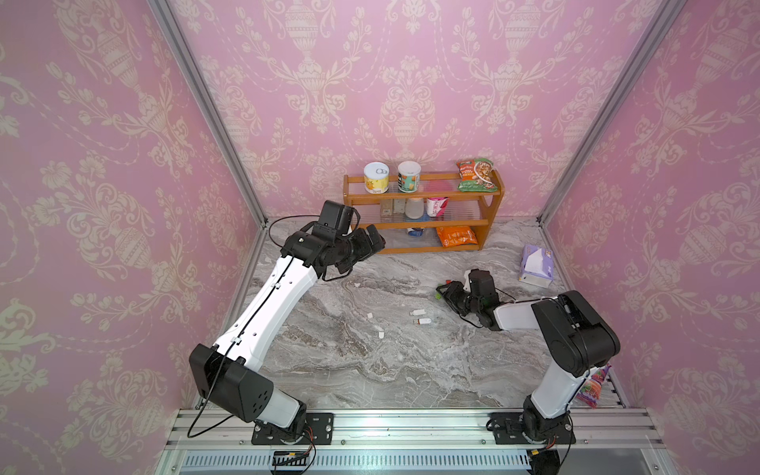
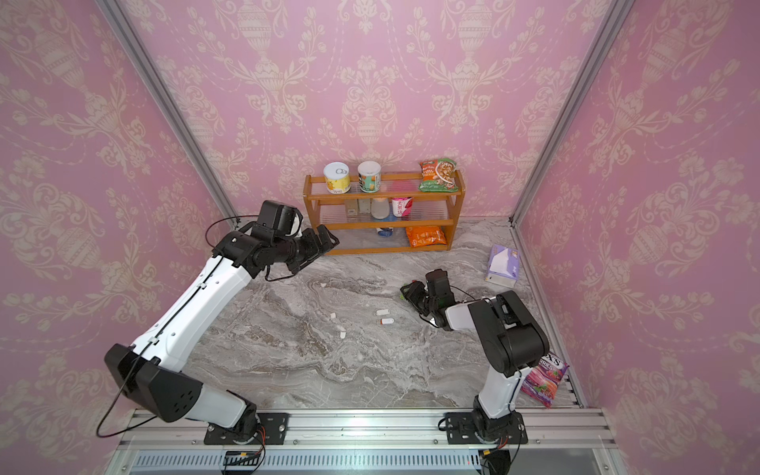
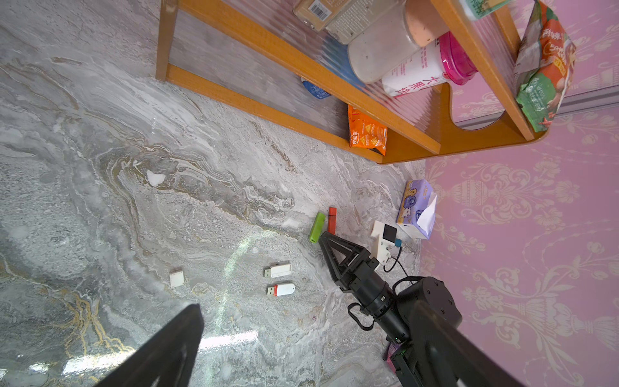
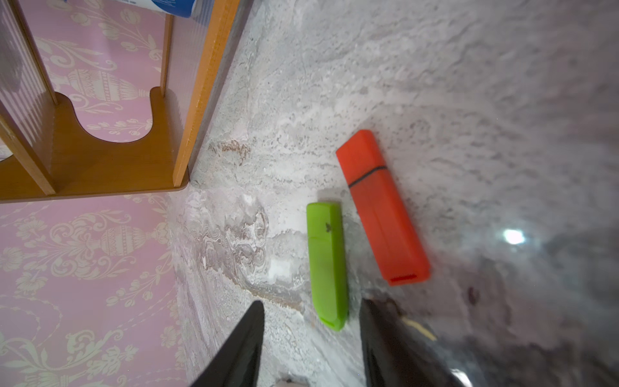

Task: Close the usb drive cover
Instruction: Place the USB drive at the center of the board, then pick up the cover from the center of the board.

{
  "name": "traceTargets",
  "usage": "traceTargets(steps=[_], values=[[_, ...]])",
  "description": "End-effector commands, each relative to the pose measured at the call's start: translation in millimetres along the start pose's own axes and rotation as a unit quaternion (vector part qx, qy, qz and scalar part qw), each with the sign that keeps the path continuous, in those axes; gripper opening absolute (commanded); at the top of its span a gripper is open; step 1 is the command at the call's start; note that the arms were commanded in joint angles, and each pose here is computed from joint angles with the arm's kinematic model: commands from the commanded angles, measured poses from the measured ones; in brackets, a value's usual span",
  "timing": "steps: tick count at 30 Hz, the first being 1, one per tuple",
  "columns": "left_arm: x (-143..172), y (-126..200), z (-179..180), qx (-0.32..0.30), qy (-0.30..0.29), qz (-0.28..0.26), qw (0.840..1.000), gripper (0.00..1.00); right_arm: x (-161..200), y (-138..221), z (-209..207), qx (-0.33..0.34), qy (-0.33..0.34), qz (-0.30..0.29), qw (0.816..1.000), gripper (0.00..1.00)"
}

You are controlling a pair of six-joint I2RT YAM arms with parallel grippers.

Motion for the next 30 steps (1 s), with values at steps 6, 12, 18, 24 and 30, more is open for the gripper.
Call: traceTargets(steps=[6,12,18,24,30], values=[[1.7,4.6,0.8,0.016,0.001,0.0,1.0,0.99,14.7,41.4,34.7,0.028,0.106,-0.005,0.994,0.49],[8.5,-4.8,20.1,-0.046,-0.006,0.013,0.999,0.97,39.6,53.0,80.6,0.011,0.308,0.077,0.948,0.48],[19.3,-13.5,52.6,-0.135,-0.01,0.008,0.991,0.94,52.6,56.2,92.4,0.023,0.406,0.131,0.904,0.48],[40.7,-30.0,83.5,-0.192,0.049,0.03,0.98,0.89,63.0,53.6,103.5,0.032,0.454,0.144,0.879,0.48],[58.8,-49.7,101.9,-0.194,0.119,0.078,0.971,0.87,93.5,39.0,116.7,-0.005,0.507,0.196,0.839,0.48]])
Point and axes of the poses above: each gripper's point midway between its finger pads, its own y axis back along the fingers, its own z axis along the line the jaws close on, x = y × z, the point moved 7 cm from there along y, back along the fingers, and after that the axes turned 4 degrees about -y, right-handed, at the moved point
